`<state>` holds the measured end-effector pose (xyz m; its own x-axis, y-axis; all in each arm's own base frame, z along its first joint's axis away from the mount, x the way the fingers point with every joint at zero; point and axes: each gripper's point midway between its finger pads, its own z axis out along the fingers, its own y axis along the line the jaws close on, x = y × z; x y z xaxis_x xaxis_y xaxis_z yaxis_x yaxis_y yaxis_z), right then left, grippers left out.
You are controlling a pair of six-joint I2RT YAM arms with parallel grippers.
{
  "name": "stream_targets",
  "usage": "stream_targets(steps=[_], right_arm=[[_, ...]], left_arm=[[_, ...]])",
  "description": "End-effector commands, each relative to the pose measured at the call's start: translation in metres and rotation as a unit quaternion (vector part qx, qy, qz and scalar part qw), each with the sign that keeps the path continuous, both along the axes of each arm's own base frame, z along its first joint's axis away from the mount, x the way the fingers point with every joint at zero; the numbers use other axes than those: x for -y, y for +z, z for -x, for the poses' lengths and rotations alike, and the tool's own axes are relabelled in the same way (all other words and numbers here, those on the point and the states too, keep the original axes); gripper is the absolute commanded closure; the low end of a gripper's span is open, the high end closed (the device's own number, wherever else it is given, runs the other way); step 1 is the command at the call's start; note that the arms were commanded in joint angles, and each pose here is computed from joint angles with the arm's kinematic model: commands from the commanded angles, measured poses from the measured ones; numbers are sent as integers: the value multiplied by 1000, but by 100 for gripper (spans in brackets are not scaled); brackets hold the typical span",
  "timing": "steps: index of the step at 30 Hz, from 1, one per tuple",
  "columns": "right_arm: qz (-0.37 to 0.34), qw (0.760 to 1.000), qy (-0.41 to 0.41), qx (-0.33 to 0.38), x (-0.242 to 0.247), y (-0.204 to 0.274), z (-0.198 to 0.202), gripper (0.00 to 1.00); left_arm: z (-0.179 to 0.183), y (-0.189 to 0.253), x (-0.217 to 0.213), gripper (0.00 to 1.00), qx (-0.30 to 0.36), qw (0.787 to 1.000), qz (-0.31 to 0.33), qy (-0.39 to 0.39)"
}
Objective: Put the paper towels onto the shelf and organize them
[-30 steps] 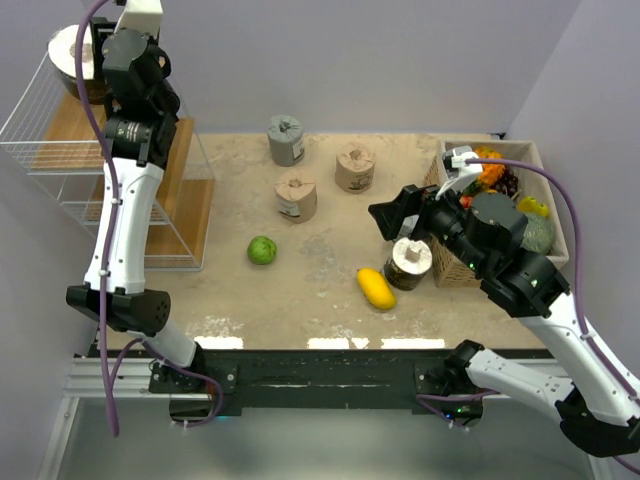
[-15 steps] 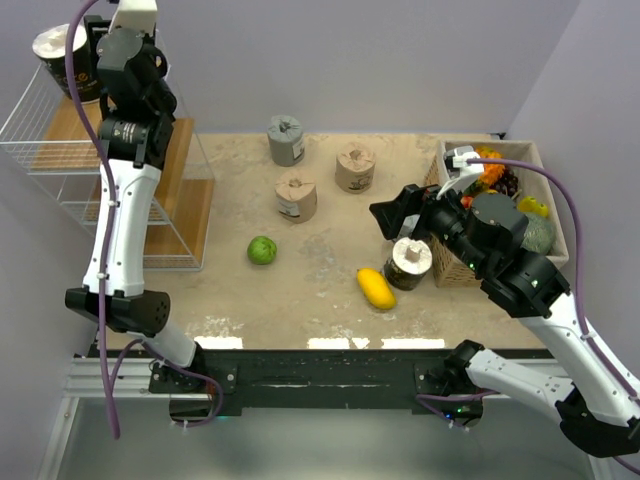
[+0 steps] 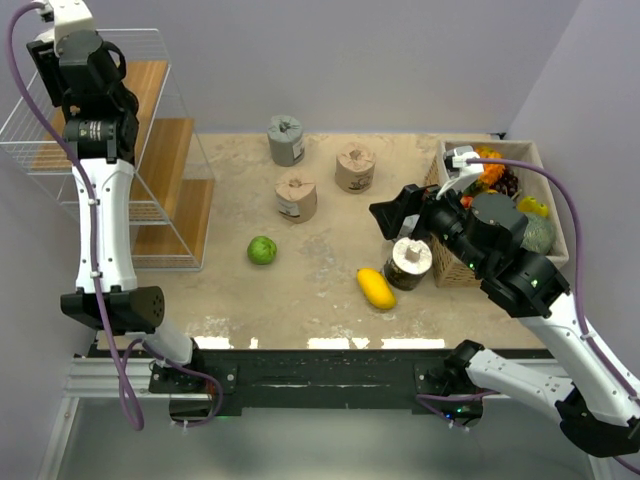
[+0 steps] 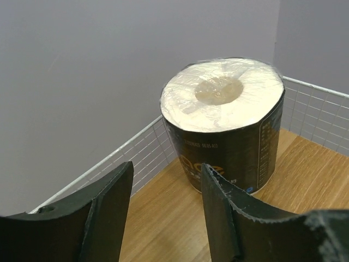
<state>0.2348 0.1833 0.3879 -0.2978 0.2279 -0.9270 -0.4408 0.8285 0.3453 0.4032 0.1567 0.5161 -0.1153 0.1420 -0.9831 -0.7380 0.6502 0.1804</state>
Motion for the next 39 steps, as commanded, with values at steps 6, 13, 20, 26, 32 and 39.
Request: stream_targets(steps=[6, 13, 20, 26, 32, 39], right_arm=[[-16, 1000, 4, 20, 0, 19, 2, 1], [-15, 1000, -10, 20, 11, 19, 7, 1], [-16, 1000, -13, 18, 12, 16, 7, 1], [-16, 1000, -26, -6, 8, 2, -1, 1], [39, 994, -84, -59, 15, -30, -22, 2], [167, 960, -152, -163, 31, -109, -38, 14]], left_arm=[[-25, 1, 12, 38, 56, 996, 10, -74], [-52, -5, 36, 36, 61, 985, 10, -162], [-60, 5, 64, 34, 77, 966, 0, -247], [-52, 9, 88, 31, 58, 949, 13, -309], [-18, 26, 128, 29, 78, 913, 31, -400], [32, 18, 204, 28, 77, 834, 74, -542]])
